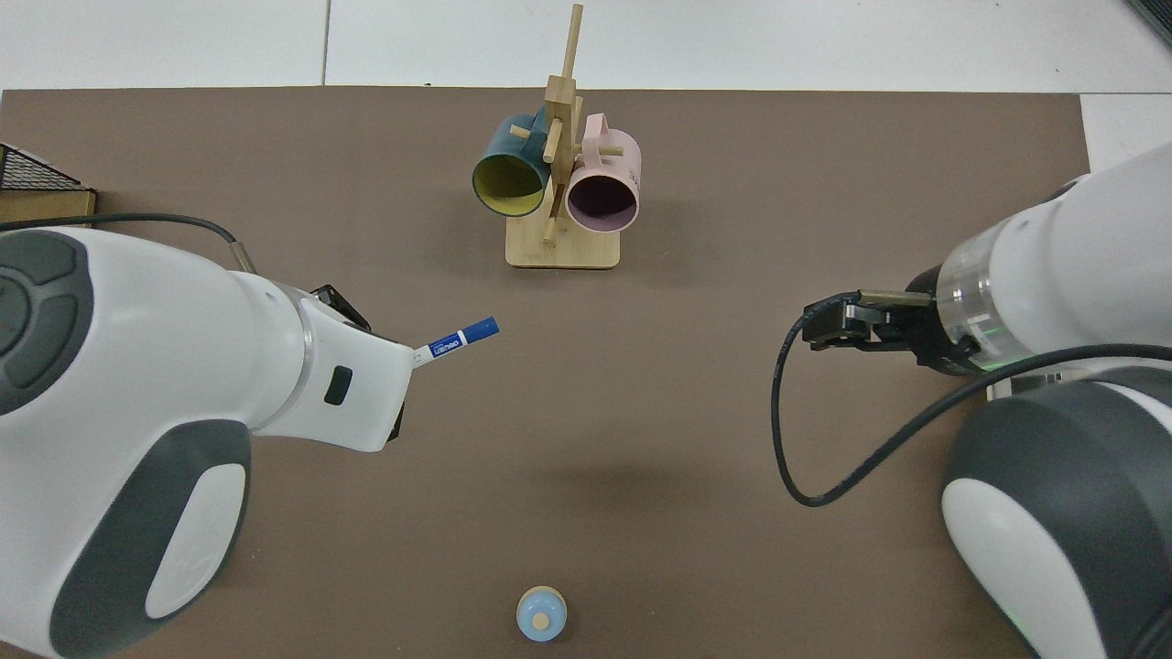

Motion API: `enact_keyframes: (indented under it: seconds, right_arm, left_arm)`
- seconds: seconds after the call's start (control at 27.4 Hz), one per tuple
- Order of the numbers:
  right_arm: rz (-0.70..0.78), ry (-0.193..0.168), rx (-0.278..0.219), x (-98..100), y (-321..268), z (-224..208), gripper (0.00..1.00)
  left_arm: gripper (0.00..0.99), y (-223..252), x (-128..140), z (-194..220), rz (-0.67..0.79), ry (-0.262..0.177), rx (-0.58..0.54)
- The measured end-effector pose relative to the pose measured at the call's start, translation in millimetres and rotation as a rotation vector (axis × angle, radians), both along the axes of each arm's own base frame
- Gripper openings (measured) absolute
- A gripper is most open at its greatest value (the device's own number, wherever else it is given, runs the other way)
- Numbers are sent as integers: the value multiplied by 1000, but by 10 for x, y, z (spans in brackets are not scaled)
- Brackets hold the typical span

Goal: Put markers into pen holder

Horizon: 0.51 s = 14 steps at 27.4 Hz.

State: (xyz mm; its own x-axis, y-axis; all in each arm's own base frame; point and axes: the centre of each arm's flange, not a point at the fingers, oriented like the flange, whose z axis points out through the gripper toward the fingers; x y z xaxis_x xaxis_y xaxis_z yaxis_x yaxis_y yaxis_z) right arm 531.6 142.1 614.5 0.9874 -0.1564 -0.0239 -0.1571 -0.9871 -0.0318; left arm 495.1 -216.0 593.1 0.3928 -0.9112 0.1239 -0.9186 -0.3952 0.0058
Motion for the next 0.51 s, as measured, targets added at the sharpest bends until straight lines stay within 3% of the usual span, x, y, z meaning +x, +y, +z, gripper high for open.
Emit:
enact_keyframes:
  seconds: [0.51]
  right_arm:
    - [71,-13,-68,2,-431,90,1000]
  left_arm:
    - [159,61,11,8,6,3,18]
